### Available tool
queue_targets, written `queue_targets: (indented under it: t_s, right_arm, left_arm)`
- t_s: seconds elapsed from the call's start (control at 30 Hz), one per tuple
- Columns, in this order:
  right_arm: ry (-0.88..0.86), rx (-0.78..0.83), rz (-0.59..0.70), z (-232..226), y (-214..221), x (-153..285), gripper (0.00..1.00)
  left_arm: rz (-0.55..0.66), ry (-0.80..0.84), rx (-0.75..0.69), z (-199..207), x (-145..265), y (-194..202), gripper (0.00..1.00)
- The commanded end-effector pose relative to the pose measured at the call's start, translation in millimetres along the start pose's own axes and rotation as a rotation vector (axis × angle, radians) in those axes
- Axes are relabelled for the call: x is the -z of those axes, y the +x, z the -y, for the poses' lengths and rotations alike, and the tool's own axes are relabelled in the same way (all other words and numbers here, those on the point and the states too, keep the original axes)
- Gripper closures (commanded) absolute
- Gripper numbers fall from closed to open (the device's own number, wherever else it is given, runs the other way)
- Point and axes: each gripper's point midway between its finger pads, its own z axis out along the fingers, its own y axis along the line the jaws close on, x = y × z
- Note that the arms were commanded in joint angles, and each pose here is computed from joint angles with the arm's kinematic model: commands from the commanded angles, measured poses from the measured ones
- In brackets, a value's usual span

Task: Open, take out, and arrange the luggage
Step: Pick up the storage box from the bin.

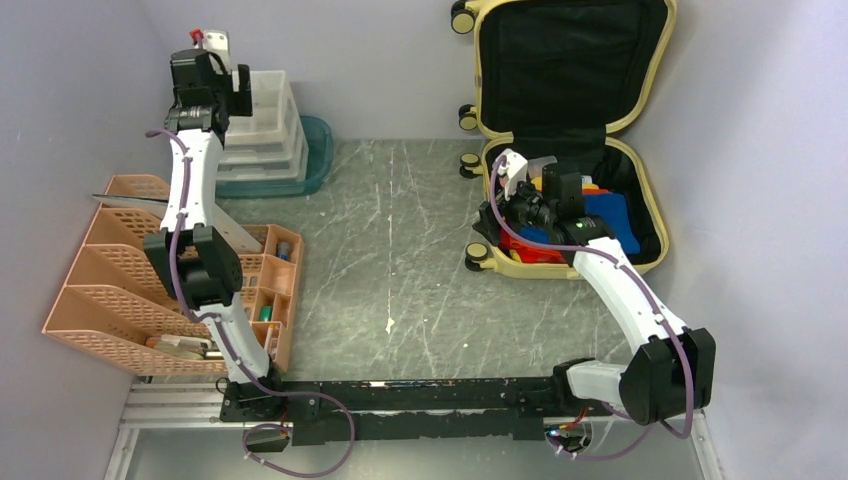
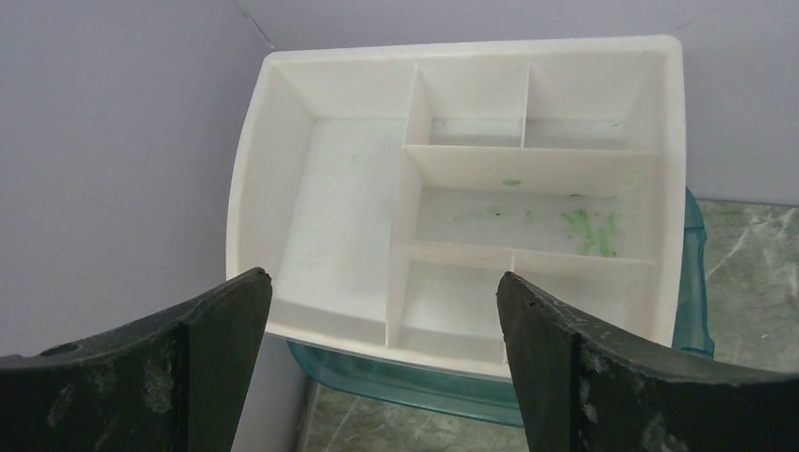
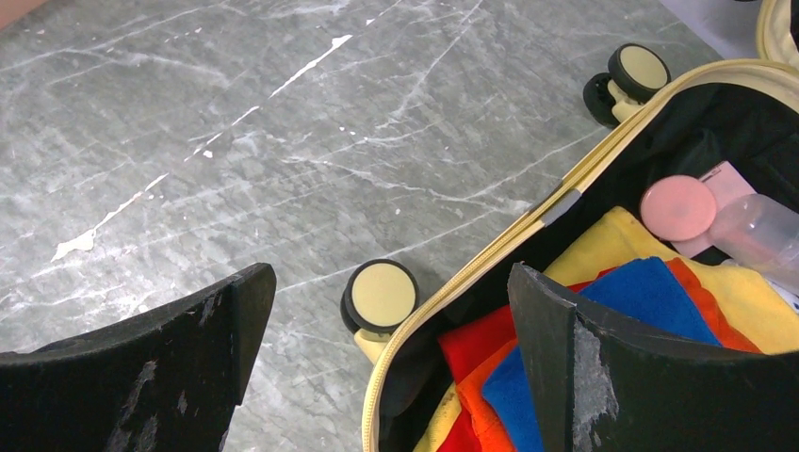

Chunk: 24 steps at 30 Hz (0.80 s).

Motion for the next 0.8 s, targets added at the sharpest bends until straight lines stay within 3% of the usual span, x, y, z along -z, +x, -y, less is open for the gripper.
queue_targets:
  t_s: [0.0, 0.53, 0.77]
  right_arm:
    - [0.007, 0.028, 0.044, 2.6, -9.8, -2.5, 0.00]
    - [0.010, 0.028, 0.022, 5.0, -2.0, -7.4, 0.00]
    - [0.012, 0.031, 0.016, 5.6, -0.3, -8.1, 0.00]
  left_arm:
    - [0.063, 0.077, 0.089, 8.0, -8.9, -9.4, 0.06]
    - [0.038, 0.116, 0.178, 16.5, -37.5, 24.5, 0.19]
    - [0.011, 0.056, 0.175, 8.3, -50.9, 37.8, 0.26]
